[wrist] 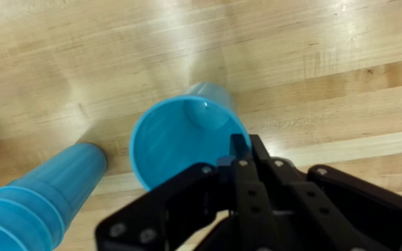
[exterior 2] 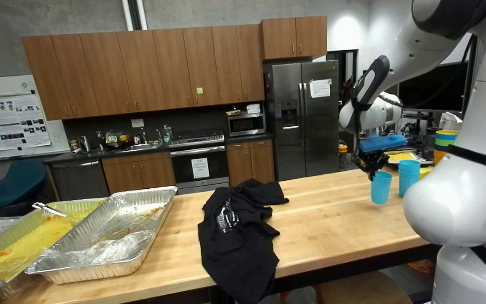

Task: Move the blue cup on the left to the right.

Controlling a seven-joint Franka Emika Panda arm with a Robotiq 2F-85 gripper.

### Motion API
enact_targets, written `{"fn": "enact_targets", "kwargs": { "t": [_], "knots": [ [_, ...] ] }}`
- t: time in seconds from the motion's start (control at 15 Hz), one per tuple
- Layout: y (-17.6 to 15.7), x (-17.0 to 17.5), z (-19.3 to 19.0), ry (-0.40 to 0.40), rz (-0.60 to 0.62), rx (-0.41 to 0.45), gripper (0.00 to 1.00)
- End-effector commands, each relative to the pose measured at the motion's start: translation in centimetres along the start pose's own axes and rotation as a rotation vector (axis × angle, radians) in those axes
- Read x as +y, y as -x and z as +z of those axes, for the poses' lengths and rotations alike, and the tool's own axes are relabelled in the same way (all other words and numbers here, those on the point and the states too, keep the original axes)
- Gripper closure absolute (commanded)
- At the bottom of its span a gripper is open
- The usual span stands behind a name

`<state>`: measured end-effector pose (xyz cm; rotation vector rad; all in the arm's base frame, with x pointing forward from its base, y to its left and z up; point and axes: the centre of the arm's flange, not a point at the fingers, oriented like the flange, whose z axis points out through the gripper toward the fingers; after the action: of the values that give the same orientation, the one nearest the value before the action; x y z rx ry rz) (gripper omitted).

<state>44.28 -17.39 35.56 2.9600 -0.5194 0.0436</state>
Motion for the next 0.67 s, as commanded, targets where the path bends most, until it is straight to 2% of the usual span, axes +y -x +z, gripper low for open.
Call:
{"fn": "enact_targets", "kwargs": {
  "t": [0.0,0.4,0.47,0.53,0.6],
  "knots": [
    [0.3,-0.1,0.5,-0.005,0.010,0.001,0.99],
    [0.4,-0.4,1.4,-0.003,0.008,-0.021,0.99],
    [0.6,-0.6,1.6,0.000,0.008,-0.023,0.79],
    [0.6,-0.7,1.7,0.000,0.010,-0.028,0.69],
    [0.5,-0.6,1.8,0.002,0.008,-0.027,0.65]
  ]
}}
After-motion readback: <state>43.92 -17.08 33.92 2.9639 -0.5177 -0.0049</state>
